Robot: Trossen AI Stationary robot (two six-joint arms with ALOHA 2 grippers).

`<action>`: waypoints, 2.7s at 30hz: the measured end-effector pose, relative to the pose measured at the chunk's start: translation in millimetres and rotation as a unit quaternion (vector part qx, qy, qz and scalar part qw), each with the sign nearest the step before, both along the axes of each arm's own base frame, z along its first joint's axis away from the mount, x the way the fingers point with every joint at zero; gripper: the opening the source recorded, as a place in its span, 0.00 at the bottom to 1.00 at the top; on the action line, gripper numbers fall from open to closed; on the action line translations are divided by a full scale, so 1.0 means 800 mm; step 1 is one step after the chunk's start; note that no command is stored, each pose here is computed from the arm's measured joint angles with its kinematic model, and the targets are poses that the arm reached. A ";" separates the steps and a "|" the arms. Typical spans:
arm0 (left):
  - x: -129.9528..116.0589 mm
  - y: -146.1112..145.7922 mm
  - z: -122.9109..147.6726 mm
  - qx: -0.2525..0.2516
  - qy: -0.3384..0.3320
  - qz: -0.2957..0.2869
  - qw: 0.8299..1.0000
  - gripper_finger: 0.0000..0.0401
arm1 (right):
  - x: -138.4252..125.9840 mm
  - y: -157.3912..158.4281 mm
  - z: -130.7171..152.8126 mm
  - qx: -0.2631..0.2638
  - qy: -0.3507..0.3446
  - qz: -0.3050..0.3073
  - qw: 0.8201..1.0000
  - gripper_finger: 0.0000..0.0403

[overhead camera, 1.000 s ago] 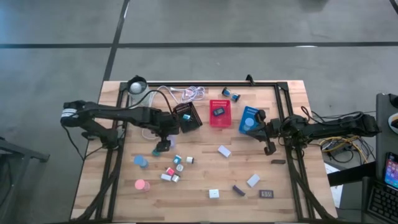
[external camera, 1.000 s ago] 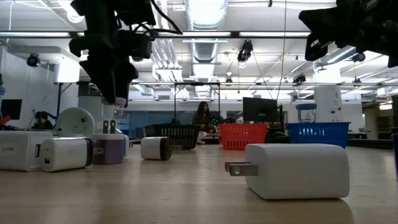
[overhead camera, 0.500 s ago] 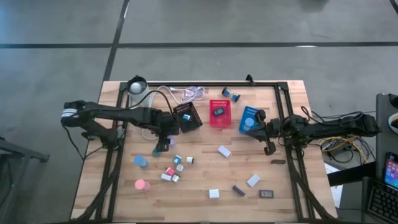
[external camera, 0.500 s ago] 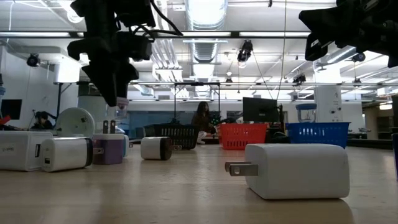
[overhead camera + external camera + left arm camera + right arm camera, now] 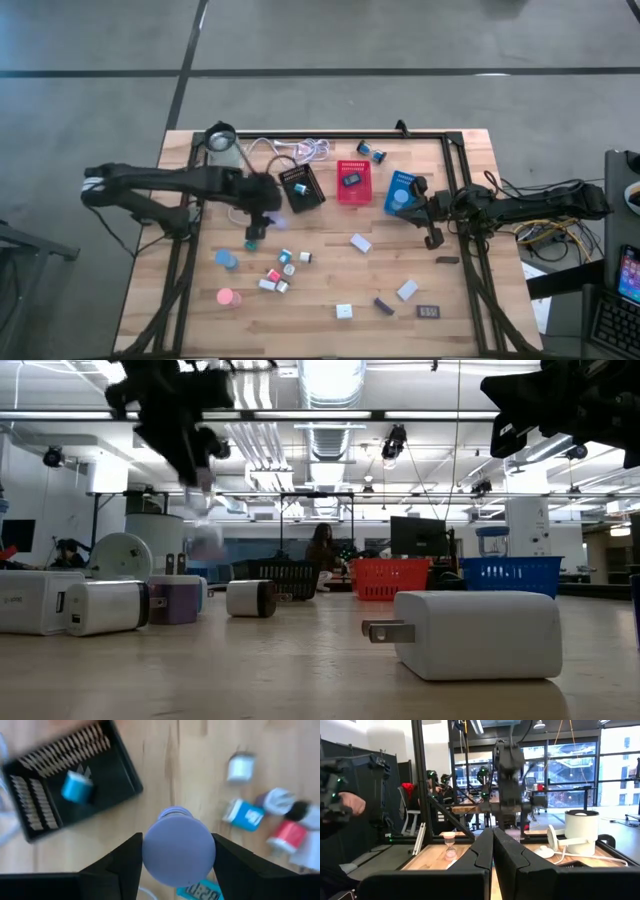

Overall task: Pick & Place Office items
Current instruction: Put the purple hourglass into the blue bin

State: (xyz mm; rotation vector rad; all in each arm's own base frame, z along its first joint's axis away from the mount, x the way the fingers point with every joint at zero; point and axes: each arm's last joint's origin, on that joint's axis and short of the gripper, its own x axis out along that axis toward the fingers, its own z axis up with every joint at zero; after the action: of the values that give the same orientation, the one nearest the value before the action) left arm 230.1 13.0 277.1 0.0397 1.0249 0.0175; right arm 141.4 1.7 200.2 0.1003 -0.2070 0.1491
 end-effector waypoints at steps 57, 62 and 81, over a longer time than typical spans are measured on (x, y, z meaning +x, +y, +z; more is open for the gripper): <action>-0.154 -0.019 -0.101 0.005 -0.553 -0.150 0.820 0.51 | 0.004 -0.001 -0.008 -0.033 0.025 -0.021 0.999 0.02; -0.154 -0.019 -0.102 0.007 -0.554 -0.150 0.819 0.51 | 0.006 -0.001 -0.010 -0.041 0.031 -0.023 0.998 0.02; -0.148 -0.016 -0.051 -0.037 -0.583 -0.089 0.807 0.51 | 0.118 0.008 0.060 -0.211 0.130 -0.065 0.967 0.25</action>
State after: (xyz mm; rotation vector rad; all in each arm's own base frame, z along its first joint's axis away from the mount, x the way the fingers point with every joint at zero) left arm 111.5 0.2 236.0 0.0432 -0.2281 -0.1569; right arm 235.4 8.1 248.4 -0.3161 0.0831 0.0446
